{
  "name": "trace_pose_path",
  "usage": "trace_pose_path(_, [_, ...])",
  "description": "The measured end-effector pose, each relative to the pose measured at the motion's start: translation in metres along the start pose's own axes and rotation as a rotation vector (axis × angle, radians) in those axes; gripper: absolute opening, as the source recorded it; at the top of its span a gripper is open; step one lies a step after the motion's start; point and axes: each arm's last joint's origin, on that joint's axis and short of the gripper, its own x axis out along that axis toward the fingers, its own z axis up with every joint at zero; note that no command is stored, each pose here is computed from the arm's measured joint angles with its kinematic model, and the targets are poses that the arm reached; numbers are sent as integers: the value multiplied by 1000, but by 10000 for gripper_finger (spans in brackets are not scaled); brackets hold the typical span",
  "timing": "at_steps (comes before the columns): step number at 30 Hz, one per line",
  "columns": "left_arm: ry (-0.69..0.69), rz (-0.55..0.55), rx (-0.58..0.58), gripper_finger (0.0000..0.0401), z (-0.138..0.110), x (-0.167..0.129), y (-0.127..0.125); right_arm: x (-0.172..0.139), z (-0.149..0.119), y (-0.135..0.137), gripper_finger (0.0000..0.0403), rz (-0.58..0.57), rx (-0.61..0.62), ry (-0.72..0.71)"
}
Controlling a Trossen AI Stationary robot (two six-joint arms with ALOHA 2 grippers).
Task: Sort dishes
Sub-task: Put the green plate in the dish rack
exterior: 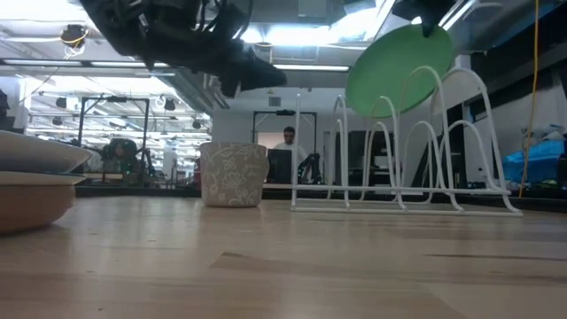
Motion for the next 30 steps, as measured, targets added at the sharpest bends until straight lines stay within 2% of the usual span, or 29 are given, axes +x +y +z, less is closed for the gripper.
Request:
trace_pose_path(3, [23,-22,134,116,1,2,0,0,0,0,11,1,0,0])
trace_pose_path(11, [63,-48,304,116,-9,28,-6,0,0,0,11,4,2,1])
trace_pose_path(14, [103,-21,382,116,-10,41,-7,0,0,0,11,3,3,0])
trace_pose_path(20, [120,5,462,116,-8,55,-7,0,0,0,11,8,6,1])
trace_pose_path(30, [113,8,649,116,-3,58,-2,0,0,0,11,24,1,7])
